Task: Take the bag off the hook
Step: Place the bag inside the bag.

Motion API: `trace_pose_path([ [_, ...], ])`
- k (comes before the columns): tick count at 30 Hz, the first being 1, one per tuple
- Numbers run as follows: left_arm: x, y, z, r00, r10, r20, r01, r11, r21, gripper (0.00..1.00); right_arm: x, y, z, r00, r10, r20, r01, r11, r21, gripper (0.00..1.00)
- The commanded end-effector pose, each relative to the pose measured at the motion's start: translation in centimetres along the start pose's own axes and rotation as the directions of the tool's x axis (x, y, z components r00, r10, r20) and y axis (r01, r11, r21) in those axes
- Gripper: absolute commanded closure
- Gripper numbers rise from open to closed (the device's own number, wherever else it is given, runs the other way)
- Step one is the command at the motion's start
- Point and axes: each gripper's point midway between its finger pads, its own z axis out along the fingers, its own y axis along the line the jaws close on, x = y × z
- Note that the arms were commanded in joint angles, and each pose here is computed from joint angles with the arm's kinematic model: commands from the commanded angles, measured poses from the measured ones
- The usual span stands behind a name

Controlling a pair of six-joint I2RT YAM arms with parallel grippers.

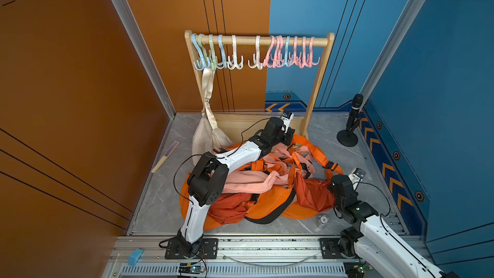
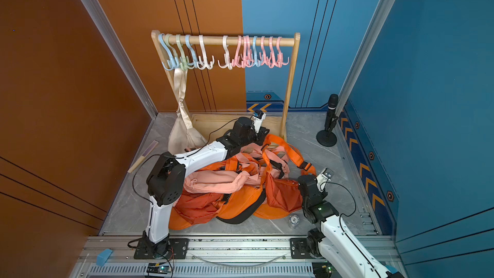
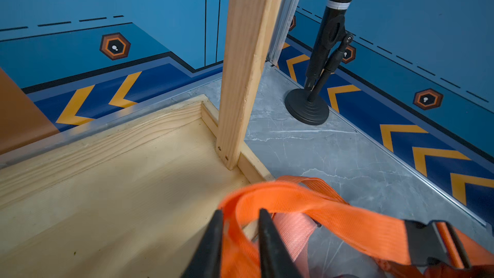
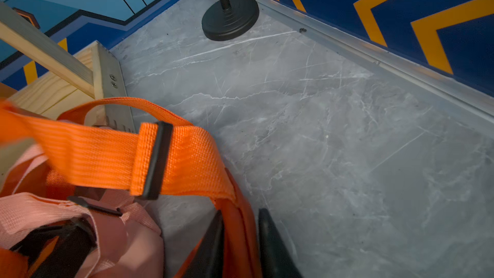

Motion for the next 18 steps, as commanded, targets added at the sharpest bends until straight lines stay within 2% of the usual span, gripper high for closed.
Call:
trace_pose_path([
  [1,-2.3,0.3,-0.2,0.998,-0.001,0.062,0.001,1.000,0.000,0.58,-1.1,0.8,-0.1,0.999,0.021,0.029,-0.020,0.999,-0.038,0.44],
  [4,-2.8,0.8,-1.0,0.998,-0.011,0.070,0.012,1.000,-0.016,0.51,-1.8,0.9,-0.5,0.999,0.016,0.039,-0.015,0.999,-0.041,0.19],
  [8,-4.3,1.0,-3.3,0.993,-0.014,0.115,0.019,0.999,-0.038,0.45,-3.2,1.9,-1.4,0.999,0.002,0.051,0.002,0.997,-0.082,0.01],
  [14,-8.2,2.2,-9.3,0.974,-0.011,0.228,0.036,0.994,-0.107,0.36,-6.3,4.1,-3.9,0.998,-0.015,0.064,0.026,0.985,-0.168,0.00],
  [18,-10.2,5.0,-14.1,0.952,-0.048,0.302,0.104,0.980,-0.171,0.32,-8.9,6.3,-6.1,0.994,-0.054,0.100,0.078,0.963,-0.258,0.00],
])
